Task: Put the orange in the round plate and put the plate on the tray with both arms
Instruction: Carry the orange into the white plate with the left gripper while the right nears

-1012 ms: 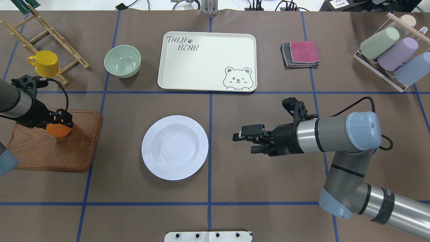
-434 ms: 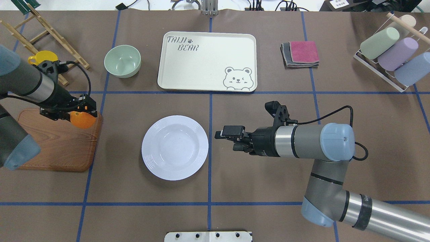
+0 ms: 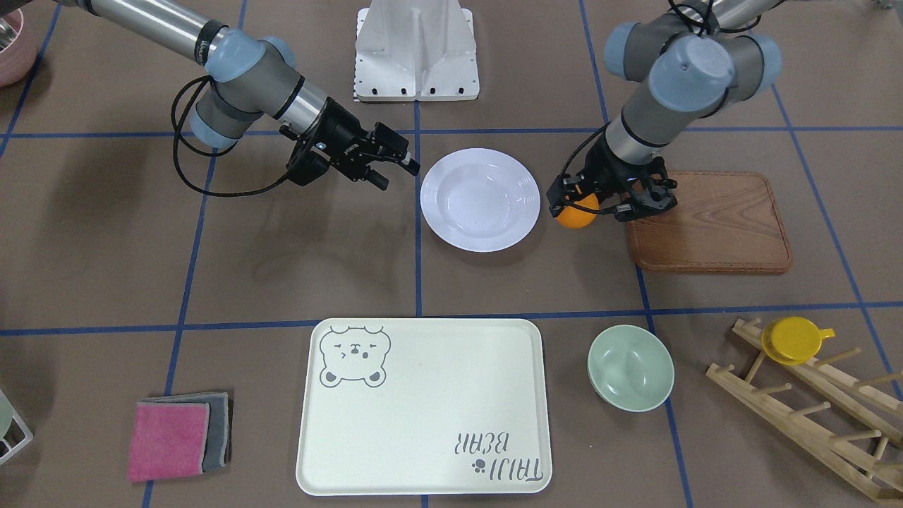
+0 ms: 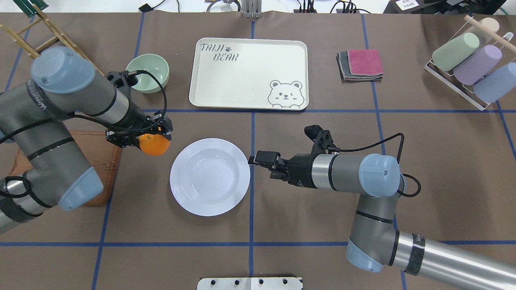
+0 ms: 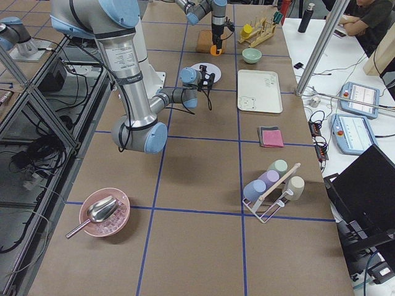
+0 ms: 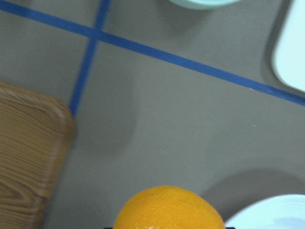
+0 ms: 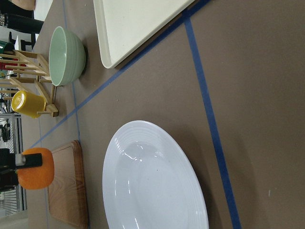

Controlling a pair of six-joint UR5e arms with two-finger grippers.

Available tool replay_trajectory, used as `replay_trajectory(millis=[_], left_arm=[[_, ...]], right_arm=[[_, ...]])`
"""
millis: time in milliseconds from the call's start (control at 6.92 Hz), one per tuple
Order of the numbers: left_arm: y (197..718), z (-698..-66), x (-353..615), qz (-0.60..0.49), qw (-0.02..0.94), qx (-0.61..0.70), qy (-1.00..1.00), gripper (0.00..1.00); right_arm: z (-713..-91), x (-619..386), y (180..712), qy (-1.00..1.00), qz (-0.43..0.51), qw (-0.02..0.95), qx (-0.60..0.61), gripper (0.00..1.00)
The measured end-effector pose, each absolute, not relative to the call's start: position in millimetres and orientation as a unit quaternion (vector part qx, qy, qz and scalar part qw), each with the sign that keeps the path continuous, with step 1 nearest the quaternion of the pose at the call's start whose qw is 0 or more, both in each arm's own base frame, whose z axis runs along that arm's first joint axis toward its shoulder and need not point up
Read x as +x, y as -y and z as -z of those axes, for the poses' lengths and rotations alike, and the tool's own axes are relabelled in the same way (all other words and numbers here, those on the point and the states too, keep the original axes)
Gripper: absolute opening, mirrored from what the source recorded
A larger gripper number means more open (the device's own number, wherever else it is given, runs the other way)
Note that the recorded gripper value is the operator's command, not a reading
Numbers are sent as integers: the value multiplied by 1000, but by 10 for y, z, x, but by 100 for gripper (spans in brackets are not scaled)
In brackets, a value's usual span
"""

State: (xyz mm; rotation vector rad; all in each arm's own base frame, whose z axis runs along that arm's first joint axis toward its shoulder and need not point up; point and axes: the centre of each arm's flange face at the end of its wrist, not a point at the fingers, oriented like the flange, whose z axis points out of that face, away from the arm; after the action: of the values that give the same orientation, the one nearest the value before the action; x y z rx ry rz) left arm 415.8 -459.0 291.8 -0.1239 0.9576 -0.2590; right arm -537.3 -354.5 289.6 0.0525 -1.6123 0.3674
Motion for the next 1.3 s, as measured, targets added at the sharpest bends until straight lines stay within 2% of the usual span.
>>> replay_trajectory(millis=[289, 578, 723, 867, 1012, 1301], left_arm=[[4337, -2594, 4609, 122, 880, -59, -455, 72], [4146, -2540, 4968, 119, 884, -55, -448, 74], [4116, -2579, 5071, 116, 885, -55, -447, 78], [4120, -2642, 5157, 113, 884, -54, -451, 91], [4132, -2687, 5208, 111, 882, -53, -455, 99], [4134, -2676, 5200, 108, 880, -49, -461, 99]], right_arm=[[-2866, -5537, 3533, 716, -176, 675, 36, 99], [-2849, -5658, 3417, 715, -181, 673, 47, 98], [-2860, -5710, 3341, 717, -181, 671, 53, 98], [-2900, -5757, 3281, 722, -182, 665, 59, 98], [-2940, -5788, 3252, 726, -182, 661, 61, 98], [-2954, -5834, 3202, 728, -184, 657, 65, 98]])
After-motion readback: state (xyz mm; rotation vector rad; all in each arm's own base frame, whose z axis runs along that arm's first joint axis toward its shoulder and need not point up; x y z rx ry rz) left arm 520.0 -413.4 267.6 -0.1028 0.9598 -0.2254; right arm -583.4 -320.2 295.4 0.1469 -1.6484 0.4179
